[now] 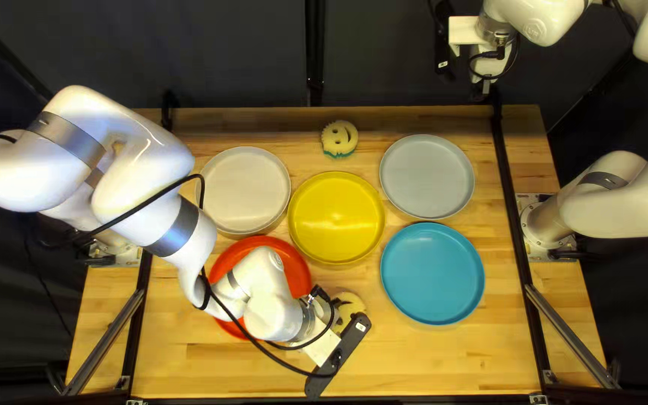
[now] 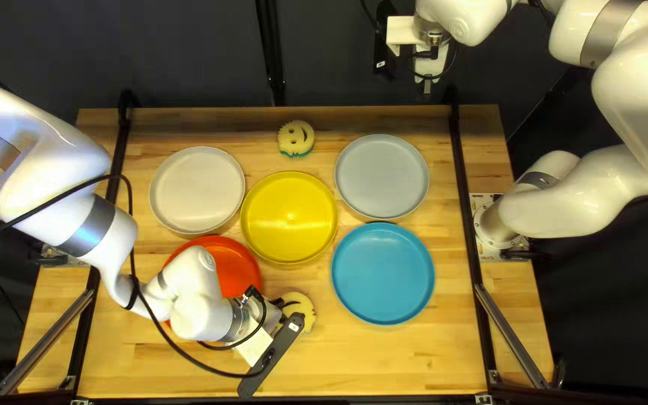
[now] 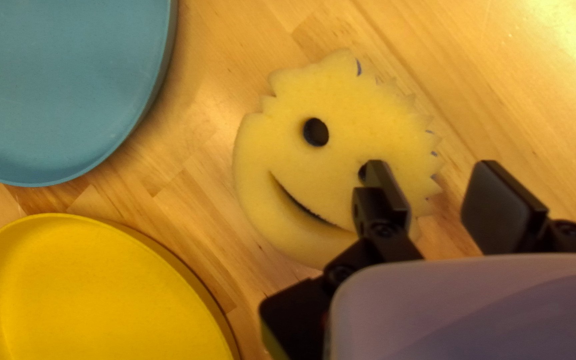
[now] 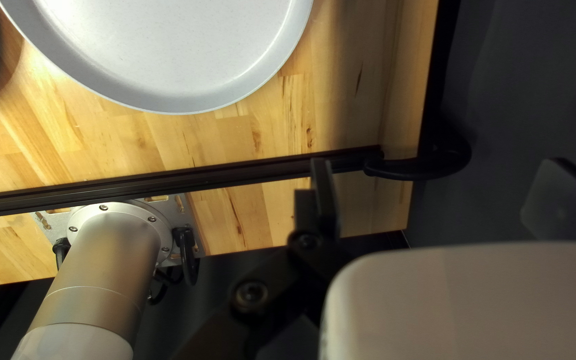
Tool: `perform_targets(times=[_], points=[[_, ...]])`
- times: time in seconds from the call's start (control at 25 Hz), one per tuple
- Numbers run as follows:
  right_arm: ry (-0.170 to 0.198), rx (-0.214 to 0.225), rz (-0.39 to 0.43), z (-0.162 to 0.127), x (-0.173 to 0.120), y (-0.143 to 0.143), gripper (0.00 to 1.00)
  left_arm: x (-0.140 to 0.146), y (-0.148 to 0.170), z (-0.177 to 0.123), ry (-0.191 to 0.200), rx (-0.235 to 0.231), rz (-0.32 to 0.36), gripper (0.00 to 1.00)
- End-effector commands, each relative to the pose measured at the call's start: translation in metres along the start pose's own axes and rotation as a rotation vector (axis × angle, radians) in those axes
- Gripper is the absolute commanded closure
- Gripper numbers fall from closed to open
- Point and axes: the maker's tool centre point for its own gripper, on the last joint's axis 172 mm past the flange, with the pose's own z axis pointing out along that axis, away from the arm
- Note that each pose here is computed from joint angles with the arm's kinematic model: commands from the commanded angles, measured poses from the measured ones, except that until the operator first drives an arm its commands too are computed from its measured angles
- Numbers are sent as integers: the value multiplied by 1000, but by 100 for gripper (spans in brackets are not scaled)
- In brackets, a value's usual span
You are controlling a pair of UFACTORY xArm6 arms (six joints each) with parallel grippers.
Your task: Pick up sponge and scrub the plate
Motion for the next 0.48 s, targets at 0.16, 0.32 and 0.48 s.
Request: perform_targets(times=[0.16,0.32,0.48], points=[[0,0,0,0,0,0,0,-1,2,-1,4,-1,5,100],[0,0,0,0,0,0,0,1,-2,-11,8,2,1,100],[0,0,0,0,0,0,0,3,-4,-23,12,3,-9,0]])
